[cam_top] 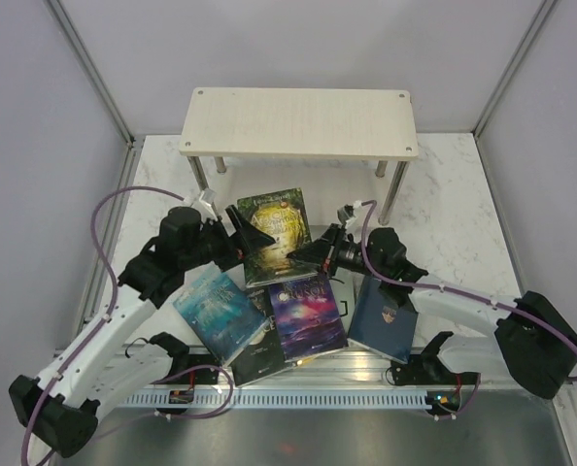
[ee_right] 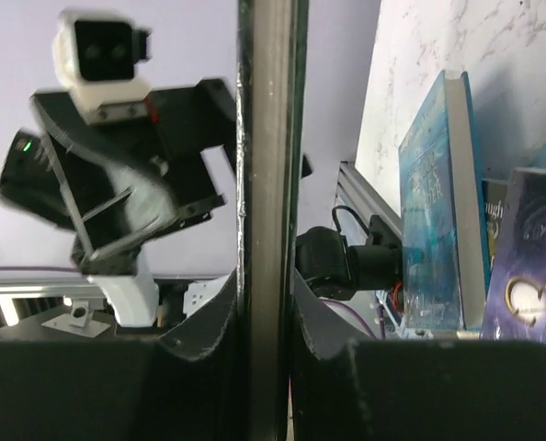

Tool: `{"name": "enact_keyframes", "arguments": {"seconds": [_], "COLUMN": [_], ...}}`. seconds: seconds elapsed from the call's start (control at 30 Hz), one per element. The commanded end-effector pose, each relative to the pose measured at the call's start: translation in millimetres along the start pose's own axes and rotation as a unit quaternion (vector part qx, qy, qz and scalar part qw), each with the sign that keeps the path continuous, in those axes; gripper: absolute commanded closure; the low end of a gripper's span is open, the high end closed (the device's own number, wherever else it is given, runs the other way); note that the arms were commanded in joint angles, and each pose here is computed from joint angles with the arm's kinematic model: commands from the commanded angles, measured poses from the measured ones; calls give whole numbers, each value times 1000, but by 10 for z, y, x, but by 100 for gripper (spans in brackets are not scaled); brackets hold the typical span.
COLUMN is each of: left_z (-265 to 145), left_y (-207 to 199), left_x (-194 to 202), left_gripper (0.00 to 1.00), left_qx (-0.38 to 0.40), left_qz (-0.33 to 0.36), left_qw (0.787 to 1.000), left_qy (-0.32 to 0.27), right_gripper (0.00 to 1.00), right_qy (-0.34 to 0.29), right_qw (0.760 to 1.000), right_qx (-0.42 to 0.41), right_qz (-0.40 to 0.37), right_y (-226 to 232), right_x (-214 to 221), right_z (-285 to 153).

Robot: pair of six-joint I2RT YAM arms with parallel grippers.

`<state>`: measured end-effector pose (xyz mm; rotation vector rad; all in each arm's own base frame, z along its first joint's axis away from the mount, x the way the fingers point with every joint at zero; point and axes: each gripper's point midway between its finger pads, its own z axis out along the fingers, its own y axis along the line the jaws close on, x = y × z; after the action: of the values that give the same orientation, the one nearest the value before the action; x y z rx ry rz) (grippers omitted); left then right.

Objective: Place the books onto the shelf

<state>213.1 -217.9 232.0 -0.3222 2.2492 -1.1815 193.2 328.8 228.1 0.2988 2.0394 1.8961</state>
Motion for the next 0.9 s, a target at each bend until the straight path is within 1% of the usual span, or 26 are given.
{"name": "enact_keyframes", "arguments": {"seconds": [0.0,0.03,0.07,0.1,0.13,0.17,0.2,0.23,0.27,0.3,0.37,0.4,0.6,0.67,0.7,0.73,0.8,0.83,0.87], "left_z": [-398,-489,-600,-672,-757,-842,-932,-1003,-1071,-1144,-1223,-1266,-1466,-1527,-1540,-1561,-1571,-1570,-1564], "left_y": [433,403,452,490,443,495,525,488,544,538,546,587,629,629,628,619,616,613,615], "left_x": [-83,-122,-87,-111,-146,-81,-125,-146,-101,-102,-79,-39,44,61,62,64,76,81,87], "left_gripper": [0,0,0,0,0,0,0,0,0,0,0,0,0,0,0,0,0,0,0], "left_qx": [-126,-133,-147,-161,-162,-175,-188,-186,-200,-198,-198,-205,-209,-211,-212,-212,-211,-210,-210], "left_qz": [61,64,65,67,71,69,72,72,70,69,64,61,53,53,53,53,53,52,52], "left_qw": [989,988,986,983,982,980,977,976,974,974,974,973,972,971,971,971,971,972,972], "left_qy": [-40,-50,-50,-59,-68,-58,-76,-84,-79,-88,-94,-90,-97,-97,-97,-97,-95,-94,-92], "right_gripper": [100,100,100,100,100,100,100,100,100,100,100,100,100,100,100,100,100,100,100], "right_qy": [0,6,9,7,5,4,-1,-3,-7,-14,-31,-42,-102,-112,-116,-120,-128,-131,-134], "right_qw": [996,994,995,994,993,994,992,993,994,993,994,994,991,990,989,988,986,985,985], "right_qx": [-72,-81,-72,-86,-86,-77,-86,-79,-68,-71,-50,-52,-18,12,11,30,37,56,61], "right_qz": [-61,-67,-64,-73,-77,-79,-88,-89,-87,-96,-90,-90,-86,-88,-93,-92,-95,-92,-93], "right_y": [518,578,504,649,665,593,711,686,607,663,529,567,412,256,295,161,148,-6,-52], "right_x": [-151,-162,-199,-247,-287,-328,-379,-416,-464,-517,-622,-679,-984,-1056,-1096,-1144,-1227,-1271,-1313], "right_z": [248,305,414,483,536,627,688,739,823,881,999,1040,1244,1304,1345,1389,1465,1510,1535]}}
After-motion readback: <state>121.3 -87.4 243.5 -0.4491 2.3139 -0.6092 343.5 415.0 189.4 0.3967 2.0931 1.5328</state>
